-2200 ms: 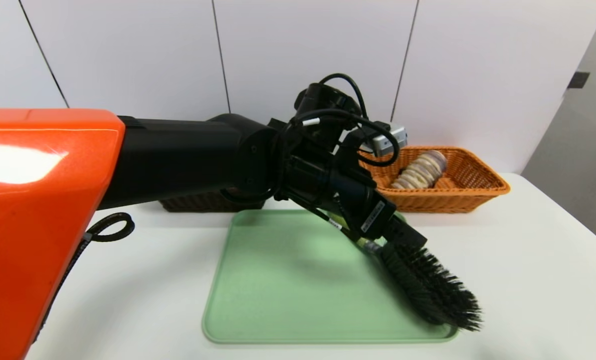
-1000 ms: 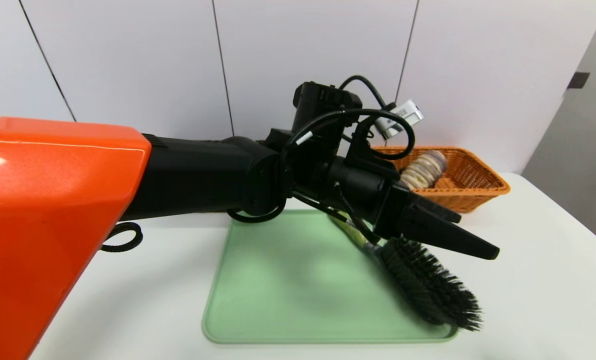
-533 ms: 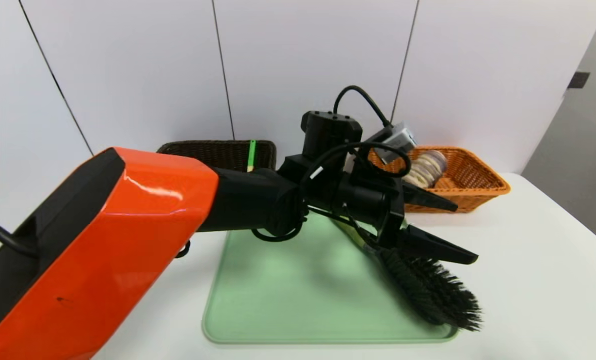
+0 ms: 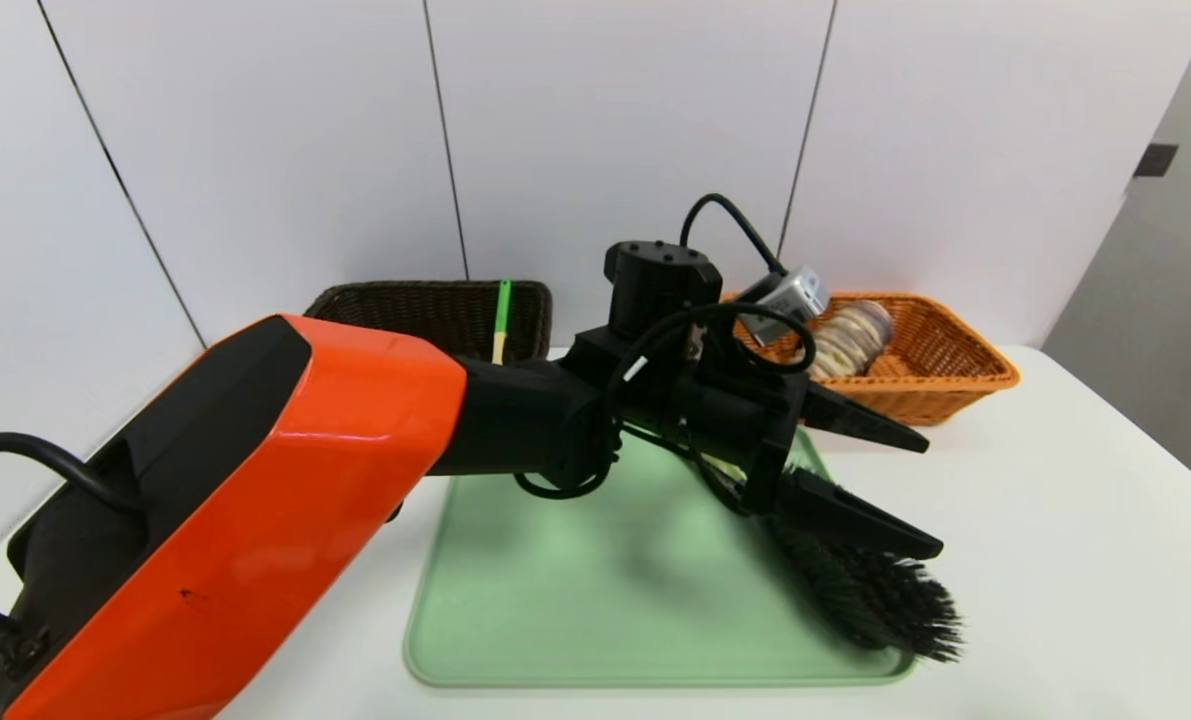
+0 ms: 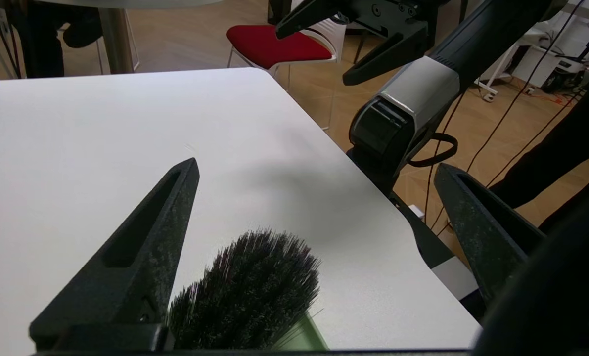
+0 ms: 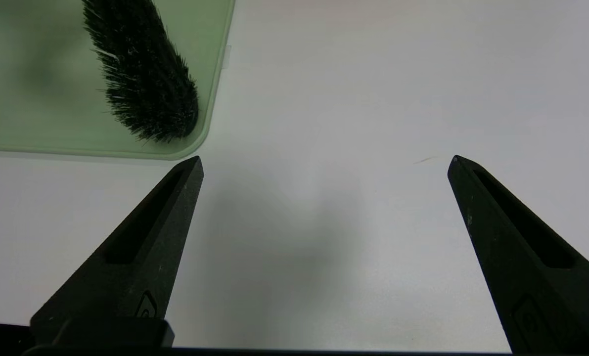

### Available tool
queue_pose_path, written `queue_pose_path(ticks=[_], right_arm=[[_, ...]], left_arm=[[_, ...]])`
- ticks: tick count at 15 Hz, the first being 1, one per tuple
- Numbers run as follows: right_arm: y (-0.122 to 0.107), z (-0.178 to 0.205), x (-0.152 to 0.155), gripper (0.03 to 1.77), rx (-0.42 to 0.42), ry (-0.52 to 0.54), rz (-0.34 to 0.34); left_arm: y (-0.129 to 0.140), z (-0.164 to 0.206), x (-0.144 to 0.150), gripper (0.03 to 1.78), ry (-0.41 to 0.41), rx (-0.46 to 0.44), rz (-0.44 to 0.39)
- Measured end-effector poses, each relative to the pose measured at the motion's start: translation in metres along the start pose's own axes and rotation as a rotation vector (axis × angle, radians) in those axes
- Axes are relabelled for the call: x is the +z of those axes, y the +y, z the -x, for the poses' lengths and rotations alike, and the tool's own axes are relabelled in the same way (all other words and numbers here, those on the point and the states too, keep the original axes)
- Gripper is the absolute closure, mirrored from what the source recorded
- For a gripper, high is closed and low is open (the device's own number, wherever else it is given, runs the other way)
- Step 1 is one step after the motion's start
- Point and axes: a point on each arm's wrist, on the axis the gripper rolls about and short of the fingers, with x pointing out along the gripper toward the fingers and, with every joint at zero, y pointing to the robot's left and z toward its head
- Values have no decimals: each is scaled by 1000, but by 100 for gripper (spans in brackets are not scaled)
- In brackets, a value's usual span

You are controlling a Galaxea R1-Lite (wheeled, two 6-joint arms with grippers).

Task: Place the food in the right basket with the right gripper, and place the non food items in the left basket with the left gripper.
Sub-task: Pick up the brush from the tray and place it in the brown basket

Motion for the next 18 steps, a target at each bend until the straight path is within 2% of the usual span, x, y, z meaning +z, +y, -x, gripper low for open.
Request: queue_pose_path(ticks=[1, 3, 6, 9, 11, 16, 18], right_arm=[[0, 0, 0, 9, 0, 2, 1], [0, 0, -1, 9, 0, 3, 0], [0, 0, -2, 9, 1, 2, 0], [0, 0, -2, 9, 1, 0, 0], [0, 0, -2, 9, 2, -1, -1], [0, 1, -2, 9, 4, -3, 0], [0, 1, -2, 9, 4, -5, 0]], left_arm=[[3, 3, -1, 12, 2, 7, 28], [11, 7, -5, 12, -1, 21, 35], [26, 11, -11, 12, -10, 34, 1], [42, 21, -22, 12, -26, -23, -73], [49, 26, -33, 12, -25, -22, -69], [55, 27, -50, 12, -19, -27, -40], [55, 27, -47, 12, -23, -52, -74]])
